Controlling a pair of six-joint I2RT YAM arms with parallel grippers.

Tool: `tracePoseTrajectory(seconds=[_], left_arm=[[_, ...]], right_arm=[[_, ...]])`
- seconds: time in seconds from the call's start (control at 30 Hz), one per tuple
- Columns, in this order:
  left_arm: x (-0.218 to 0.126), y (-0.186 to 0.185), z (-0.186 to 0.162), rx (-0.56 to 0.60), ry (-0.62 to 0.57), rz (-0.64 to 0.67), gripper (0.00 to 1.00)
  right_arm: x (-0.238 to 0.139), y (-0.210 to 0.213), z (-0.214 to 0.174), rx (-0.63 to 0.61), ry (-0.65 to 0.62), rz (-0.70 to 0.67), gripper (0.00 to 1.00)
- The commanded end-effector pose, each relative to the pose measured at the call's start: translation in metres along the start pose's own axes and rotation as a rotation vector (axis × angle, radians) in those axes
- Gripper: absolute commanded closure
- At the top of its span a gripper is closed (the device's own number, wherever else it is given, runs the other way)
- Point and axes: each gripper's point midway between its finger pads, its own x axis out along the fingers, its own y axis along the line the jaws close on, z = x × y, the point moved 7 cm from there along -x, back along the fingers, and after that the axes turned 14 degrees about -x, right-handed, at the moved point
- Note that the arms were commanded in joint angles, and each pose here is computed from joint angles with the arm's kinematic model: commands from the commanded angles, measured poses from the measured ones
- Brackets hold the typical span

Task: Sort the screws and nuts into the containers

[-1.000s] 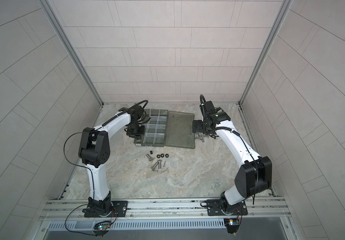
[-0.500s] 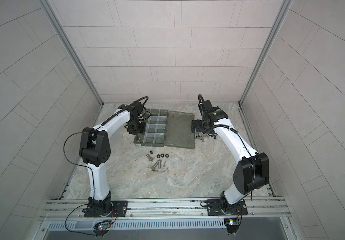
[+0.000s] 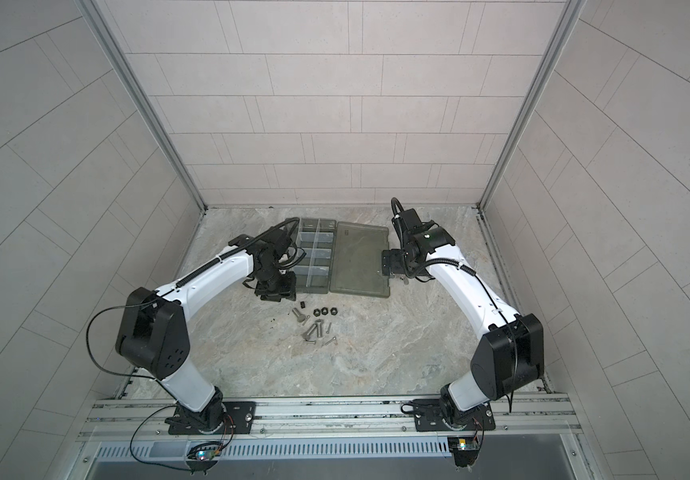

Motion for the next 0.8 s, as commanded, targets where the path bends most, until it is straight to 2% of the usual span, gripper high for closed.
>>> tracePoseTrajectory(seconds=[0.0, 0.27, 0.57, 0.77], left_arm=[[0.010, -0.005, -0.013, -0.072, 0.002, -0.055, 0.47], [0.043, -0.006, -0.025, -0.134, 0.004, -0.074, 0.47], [0.049, -0.006, -0.017, -0.142, -0.037, -0.042, 0.47], [0.060, 0.001, -0.017, -0.142, -0.027, 0.003, 0.49]], right_arm=[[-0.009, -0.002, -0.014, 0.005, -0.008, -0.030, 0.01], [-0.020, -0.004, -0.036, -0.016, -0.018, -0.029, 0.01], [-0.035, -0.009, -0.049, -0.029, -0.097, -0.043, 0.01], [-0.038, -0.010, -0.053, -0.020, -0.101, -0.046, 0.01]])
